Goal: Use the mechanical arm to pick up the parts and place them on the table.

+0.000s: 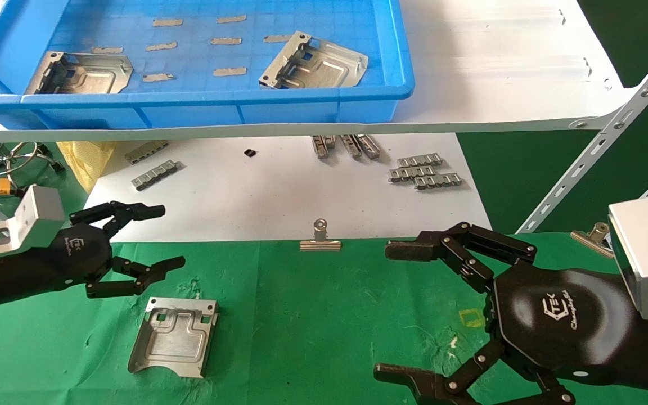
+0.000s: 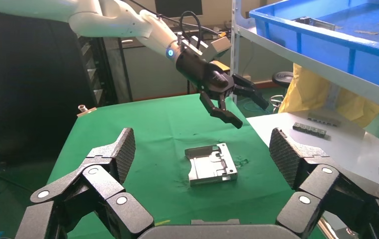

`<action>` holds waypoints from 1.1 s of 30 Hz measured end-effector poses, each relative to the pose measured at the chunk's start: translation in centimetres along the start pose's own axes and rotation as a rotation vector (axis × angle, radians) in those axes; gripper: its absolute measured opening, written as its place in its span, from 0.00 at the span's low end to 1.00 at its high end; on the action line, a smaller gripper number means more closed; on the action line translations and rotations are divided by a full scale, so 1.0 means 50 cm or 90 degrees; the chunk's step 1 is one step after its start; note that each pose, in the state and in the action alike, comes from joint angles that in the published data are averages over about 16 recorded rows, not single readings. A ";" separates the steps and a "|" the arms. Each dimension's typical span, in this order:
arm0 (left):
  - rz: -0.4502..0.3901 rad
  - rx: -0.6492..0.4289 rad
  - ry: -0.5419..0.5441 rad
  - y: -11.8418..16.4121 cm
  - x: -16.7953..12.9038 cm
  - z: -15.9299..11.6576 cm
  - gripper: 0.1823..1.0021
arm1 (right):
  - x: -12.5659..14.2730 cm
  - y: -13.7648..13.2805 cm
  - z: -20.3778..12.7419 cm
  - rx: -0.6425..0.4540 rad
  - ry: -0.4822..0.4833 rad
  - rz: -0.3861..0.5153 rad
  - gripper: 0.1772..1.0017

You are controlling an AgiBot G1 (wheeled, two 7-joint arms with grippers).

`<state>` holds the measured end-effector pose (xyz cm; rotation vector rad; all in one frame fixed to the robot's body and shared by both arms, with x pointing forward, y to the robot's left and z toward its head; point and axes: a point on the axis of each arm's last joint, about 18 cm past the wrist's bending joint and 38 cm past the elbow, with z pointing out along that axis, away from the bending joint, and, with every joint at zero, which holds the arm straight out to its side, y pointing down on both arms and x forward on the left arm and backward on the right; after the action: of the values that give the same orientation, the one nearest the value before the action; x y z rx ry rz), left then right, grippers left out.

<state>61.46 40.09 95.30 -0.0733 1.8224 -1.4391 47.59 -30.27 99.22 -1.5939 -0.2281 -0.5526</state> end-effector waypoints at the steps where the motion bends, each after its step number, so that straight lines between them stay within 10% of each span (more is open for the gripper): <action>1: 0.001 0.001 0.001 -0.001 0.001 0.001 0.79 | 0.000 0.000 0.000 0.000 0.000 0.000 1.00; 33: -0.021 0.105 0.094 -0.113 0.082 0.017 1.00 | 0.000 0.000 0.000 0.000 0.000 0.000 1.00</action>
<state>56.83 35.40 97.79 0.0882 1.8193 -1.6497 47.59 -30.27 99.22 -1.5939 -0.2281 -0.5525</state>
